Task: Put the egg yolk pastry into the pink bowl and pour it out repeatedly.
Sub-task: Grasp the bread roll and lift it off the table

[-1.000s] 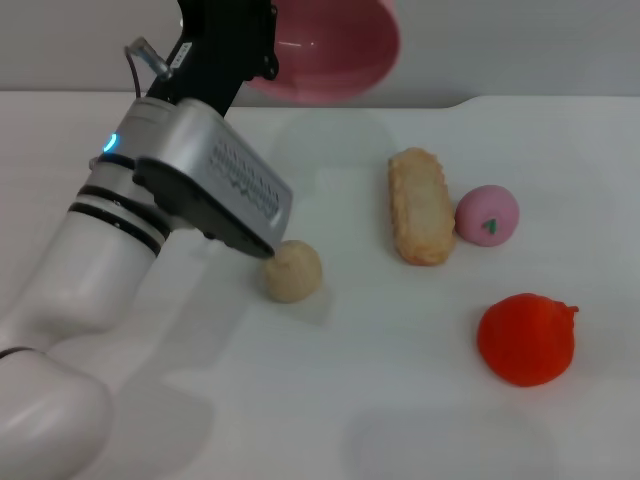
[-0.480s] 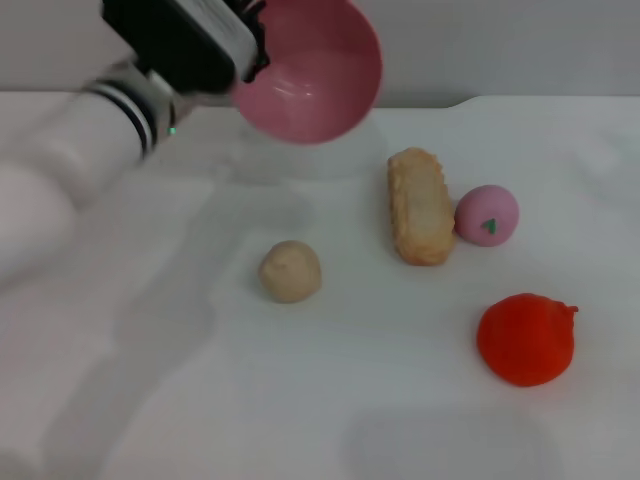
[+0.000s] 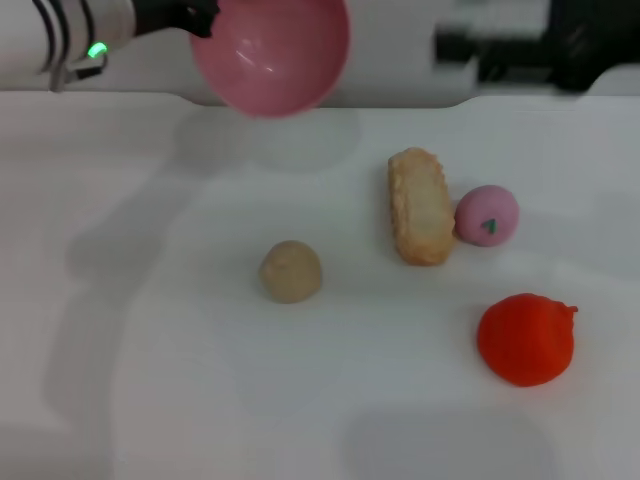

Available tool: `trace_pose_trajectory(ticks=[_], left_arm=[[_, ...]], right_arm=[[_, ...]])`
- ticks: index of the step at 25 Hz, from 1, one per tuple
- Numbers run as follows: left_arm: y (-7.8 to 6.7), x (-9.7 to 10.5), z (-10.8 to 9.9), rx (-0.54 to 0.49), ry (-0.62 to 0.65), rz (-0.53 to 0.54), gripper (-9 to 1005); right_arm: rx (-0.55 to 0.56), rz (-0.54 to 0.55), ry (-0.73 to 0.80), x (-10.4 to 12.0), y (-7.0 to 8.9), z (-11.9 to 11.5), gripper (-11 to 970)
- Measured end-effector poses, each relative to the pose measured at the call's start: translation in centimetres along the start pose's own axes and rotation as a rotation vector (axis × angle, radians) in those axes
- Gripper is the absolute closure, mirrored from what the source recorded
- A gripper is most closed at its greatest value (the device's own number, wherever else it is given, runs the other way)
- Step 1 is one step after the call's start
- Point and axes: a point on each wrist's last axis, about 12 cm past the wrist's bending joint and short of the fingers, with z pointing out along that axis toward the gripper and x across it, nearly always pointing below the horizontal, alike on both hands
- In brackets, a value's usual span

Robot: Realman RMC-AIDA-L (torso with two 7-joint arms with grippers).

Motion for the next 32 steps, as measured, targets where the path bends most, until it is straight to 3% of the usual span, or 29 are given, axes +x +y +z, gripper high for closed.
trace_pose_trajectory(ticks=[1,5,10,15,20,32], left_arm=[[1.6,-0.2,-0.4,-0.01,0.019,-0.04,954],[2.7,-0.4,-0.6,-0.036,0.042,-0.085,954],[3.1,-0.4,-0.8,-0.048,0.054,-0.103,955],[2.9,-0.3,-0.8,-0.033,0.063,-0.117,954],[2.7,-0.4,-0.7,-0.022,0.066,-0.129,954],[2.3,-0.5,-0.5,0.004,0.078,-0.143,955]], right_arm=[[0.0,0.0,0.0,0.0,0.0,0.0,301],[-0.042,0.026,0.258,0.1,-0.3,4.3,302],[-0.025,0.105,0.459,3.1,-1.8,11.1,303],[-0.013,0.119,0.526,5.3,-2.0,14.1,304],[0.012,0.114,0.572,7.8,-1.7,16.5,305],[0.035,0.115,0.567,10.1,-0.7,19.3,307]])
